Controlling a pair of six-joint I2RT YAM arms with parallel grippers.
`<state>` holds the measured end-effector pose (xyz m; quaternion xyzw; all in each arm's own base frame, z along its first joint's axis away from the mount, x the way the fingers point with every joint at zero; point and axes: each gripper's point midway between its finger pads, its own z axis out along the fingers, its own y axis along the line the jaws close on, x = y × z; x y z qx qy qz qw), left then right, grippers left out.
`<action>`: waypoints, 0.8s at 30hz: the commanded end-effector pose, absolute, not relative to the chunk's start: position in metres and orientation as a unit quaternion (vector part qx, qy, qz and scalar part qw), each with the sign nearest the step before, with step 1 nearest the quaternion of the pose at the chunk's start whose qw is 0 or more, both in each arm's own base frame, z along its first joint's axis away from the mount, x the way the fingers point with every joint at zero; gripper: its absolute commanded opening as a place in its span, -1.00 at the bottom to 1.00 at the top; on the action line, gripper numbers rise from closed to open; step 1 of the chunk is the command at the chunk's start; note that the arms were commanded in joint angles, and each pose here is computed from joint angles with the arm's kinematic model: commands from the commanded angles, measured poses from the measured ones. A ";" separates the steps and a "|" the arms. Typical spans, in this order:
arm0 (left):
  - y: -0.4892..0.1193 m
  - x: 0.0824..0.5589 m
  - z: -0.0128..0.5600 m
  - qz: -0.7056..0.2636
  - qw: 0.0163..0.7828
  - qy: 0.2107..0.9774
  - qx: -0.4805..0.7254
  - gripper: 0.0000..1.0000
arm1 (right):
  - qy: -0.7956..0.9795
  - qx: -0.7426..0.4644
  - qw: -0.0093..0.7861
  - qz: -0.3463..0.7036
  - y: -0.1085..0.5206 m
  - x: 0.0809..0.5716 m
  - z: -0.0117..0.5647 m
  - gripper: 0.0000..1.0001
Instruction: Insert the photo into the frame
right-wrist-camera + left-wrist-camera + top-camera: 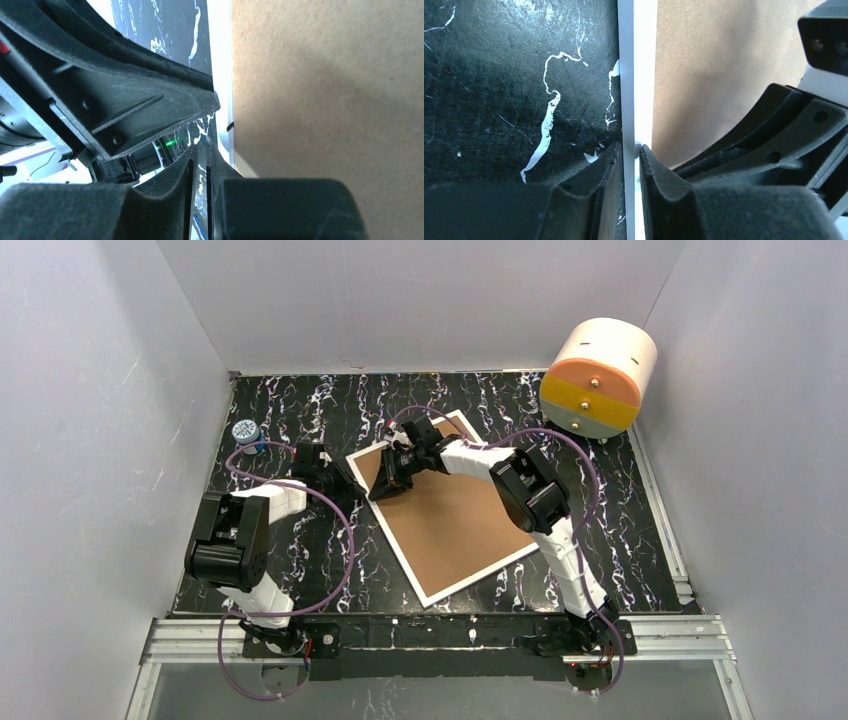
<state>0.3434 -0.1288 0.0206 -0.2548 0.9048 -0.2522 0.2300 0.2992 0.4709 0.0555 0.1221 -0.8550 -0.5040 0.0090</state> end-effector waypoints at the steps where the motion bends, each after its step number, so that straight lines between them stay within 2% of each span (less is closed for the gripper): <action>1: -0.110 0.284 -0.031 -0.175 0.137 0.938 -0.268 -0.65 | -0.845 0.129 -0.012 -0.519 0.483 0.315 0.064 -0.62; 13: -0.107 0.274 -0.039 -0.165 0.128 0.940 -0.269 -0.70 | -0.865 0.121 -0.028 -0.486 0.484 0.329 0.043 -0.69; 24: -0.104 0.270 -0.045 -0.154 0.121 0.942 -0.273 -0.77 | -0.899 0.106 -0.020 -0.425 0.447 0.332 -0.004 -0.71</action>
